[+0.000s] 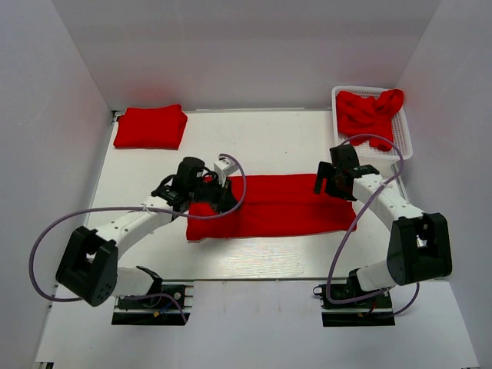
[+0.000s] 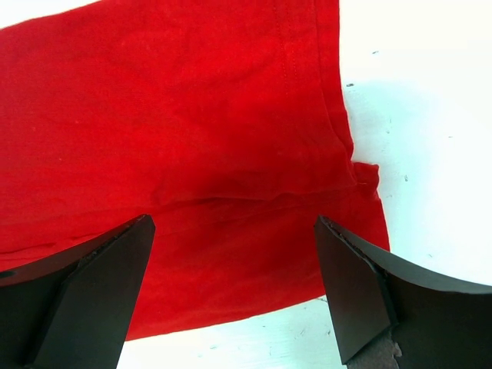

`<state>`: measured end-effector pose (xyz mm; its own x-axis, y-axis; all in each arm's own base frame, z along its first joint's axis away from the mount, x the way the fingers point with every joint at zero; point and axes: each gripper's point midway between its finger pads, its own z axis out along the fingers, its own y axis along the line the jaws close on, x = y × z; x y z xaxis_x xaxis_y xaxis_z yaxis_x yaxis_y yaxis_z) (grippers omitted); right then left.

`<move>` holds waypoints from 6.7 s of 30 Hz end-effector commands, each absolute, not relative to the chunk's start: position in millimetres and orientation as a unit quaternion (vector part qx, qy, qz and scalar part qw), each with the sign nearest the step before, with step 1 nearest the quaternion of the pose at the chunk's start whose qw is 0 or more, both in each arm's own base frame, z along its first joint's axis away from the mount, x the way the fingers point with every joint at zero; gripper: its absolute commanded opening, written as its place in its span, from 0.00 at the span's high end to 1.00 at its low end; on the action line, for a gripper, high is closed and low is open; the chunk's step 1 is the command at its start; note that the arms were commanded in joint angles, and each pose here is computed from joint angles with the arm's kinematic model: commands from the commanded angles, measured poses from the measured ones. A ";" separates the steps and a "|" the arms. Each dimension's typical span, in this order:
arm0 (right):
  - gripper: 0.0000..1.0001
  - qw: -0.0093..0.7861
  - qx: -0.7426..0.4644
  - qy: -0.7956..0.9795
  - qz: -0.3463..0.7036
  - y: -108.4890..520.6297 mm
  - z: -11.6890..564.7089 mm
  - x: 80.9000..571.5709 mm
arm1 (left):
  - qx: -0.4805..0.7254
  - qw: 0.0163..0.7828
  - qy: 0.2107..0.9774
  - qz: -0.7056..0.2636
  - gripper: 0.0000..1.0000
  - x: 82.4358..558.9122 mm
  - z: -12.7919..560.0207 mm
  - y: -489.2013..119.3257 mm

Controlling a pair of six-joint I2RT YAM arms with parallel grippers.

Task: Fold and stack the t-shirts
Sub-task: Fold the other side of the tshirt into a rectangle, then rotate the tshirt 90 degrees

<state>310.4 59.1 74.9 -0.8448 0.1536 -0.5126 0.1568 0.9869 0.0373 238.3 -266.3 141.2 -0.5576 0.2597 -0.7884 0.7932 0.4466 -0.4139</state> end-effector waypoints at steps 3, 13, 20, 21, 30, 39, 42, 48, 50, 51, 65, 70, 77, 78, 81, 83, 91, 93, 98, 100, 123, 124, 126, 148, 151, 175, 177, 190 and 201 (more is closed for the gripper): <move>0.10 0.285 0.087 0.955 -0.002 55.4 84.5 308.9 | 0.333 0.273 0.803 -0.412 0.90 230.6 110.5 -274.8; 0.10 0.289 0.078 0.954 0.011 60.5 85.9 310.3 | 0.333 0.271 0.802 -0.416 0.01 230.8 107.5 -289.1; 0.10 0.325 -0.014 0.935 0.140 115.3 117.7 311.1 | 0.202 0.336 0.870 -0.299 0.01 278.1 133.1 -253.2; 0.10 0.334 -0.027 0.928 0.160 125.5 125.3 311.4 | 0.142 0.348 0.890 -0.260 0.01 291.2 132.8 -236.8; 0.10 0.274 -0.195 0.879 0.338 262.2 140.3 275.4 | -0.066 0.314 0.942 -0.102 0.00 270.5 97.4 -150.3; 0.11 0.208 -0.253 0.865 0.381 358.9 120.3 244.8 | -0.111 0.324 0.927 -0.153 0.00 272.5 99.4 -138.3; 0.15 0.199 -0.245 0.875 0.367 372.3 105.1 249.1 | -0.103 0.322 0.925 -0.171 0.00 268.3 97.6 -141.1; 0.22 0.185 -0.222 0.893 0.346 380.2 86.3 251.3 | -0.095 0.311 0.931 -0.168 0.05 256.7 81.5 -135.3; 0.25 0.181 -0.216 0.898 0.338 379.1 79.5 250.9 | -0.095 0.308 0.932 -0.166 0.08 254.4 78.0 -134.3; 0.26 0.179 -0.213 0.902 0.330 377.9 74.2 251.7 | -0.095 0.312 0.930 -0.168 0.09 254.7 80.8 -134.5; 0.47 0.161 -0.200 0.902 0.347 390.7 56.0 255.3 | -0.093 0.272 0.945 -0.157 0.40 229.9 41.9 -127.6; 0.64 0.156 -0.201 0.902 0.348 395.8 53.7 256.0 | -0.097 0.264 0.949 -0.142 0.58 224.0 33.7 -121.2; 1.00 0.167 -0.190 0.911 0.326 391.3 51.6 264.2 | -0.097 0.256 0.952 -0.137 0.68 220.1 27.5 -119.4; 1.00 0.173 -0.188 0.913 0.319 389.2 51.0 266.4 | -0.097 0.252 0.953 -0.135 0.68 219.3 25.4 -119.1; 1.00 0.194 -0.183 0.919 0.292 380.3 54.2 274.4 | -0.098 0.246 0.956 -0.126 0.70 217.3 21.8 -116.5; 1.00 0.201 -0.182 0.922 0.275 373.8 58.0 278.0 | -0.098 0.245 0.956 -0.126 0.71 217.2 21.8 -116.5; 1.00 0.210 -0.177 0.936 0.219 359.2 55.5 288.9 | -0.101 0.242 0.958 -0.114 0.74 218.0 19.5 -113.3; 1.00 0.211 -0.174 0.938 0.211 356.2 54.6 290.4 | -0.102 0.244 0.958 -0.110 0.74 218.7 19.3 -111.8; 1.00 0.208 -0.173 0.942 0.199 352.9 50.5 292.0 | -0.102 0.237 0.960 -0.106 0.74 216.0 16.4 -110.6; 1.00 0.210 -0.164 0.949 0.168 344.0 43.3 296.0 | -0.103 0.242 0.959 -0.104 0.74 219.5 19.2 -110.4; 1.00 0.241 -0.205 0.945 0.082 333.3 49.4 328.5 | -0.086 0.246 0.958 -0.118 0.74 222.3 20.4 -116.1; 1.00 0.241 -0.209 0.944 0.077 331.7 49.3 329.0 | -0.086 0.246 0.958 -0.118 0.74 222.3 20.4 -116.2; 1.00 0.236 -0.211 0.946 0.067 327.9 47.8 328.3 | -0.086 0.246 0.958 -0.118 0.74 222.3 20.4 -116.2; 0.10 0.338 -0.183 0.917 0.103 311.2 151.4 347.7 | -0.080 0.328 0.935 -0.112 0.01 293.7 117.9 -130.3; 0.10 0.340 -0.127 0.928 0.086 273.8 144.2 346.8 | -0.055 0.327 0.935 -0.126 0.01 315.8 116.3 -149.5; 0.10 0.144 -0.017 0.965 0.219 175.7 -10.6 255.3 | 0.015 0.214 0.968 -0.128 0.01 515.1 -33.2 -249.3; 0.10 0.135 -0.068 0.949 0.277 208.3 -2.6 221.7 | 0.043 0.229 0.949 -0.211 0.01 542.7 -44.3 -288.7; 0.10 0.158 -0.206 0.894 0.365 351.9 35.4 193.5 | 0.061 0.380 0.823 -0.419 0.01 608.0 -9.2 -380.9; 0.10 0.260 -0.229 0.897 0.275 337.4 109.1 230.9 | 0.086 0.488 0.762 -0.417 0.01 629.3 155.8 -364.9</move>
<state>212.9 353.6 70.3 -0.7993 -0.2944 -0.5239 -0.5584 0.6859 0.4666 623.5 -386.2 58.1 -0.6002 -0.2597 -0.7566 0.5088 0.6059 -0.6116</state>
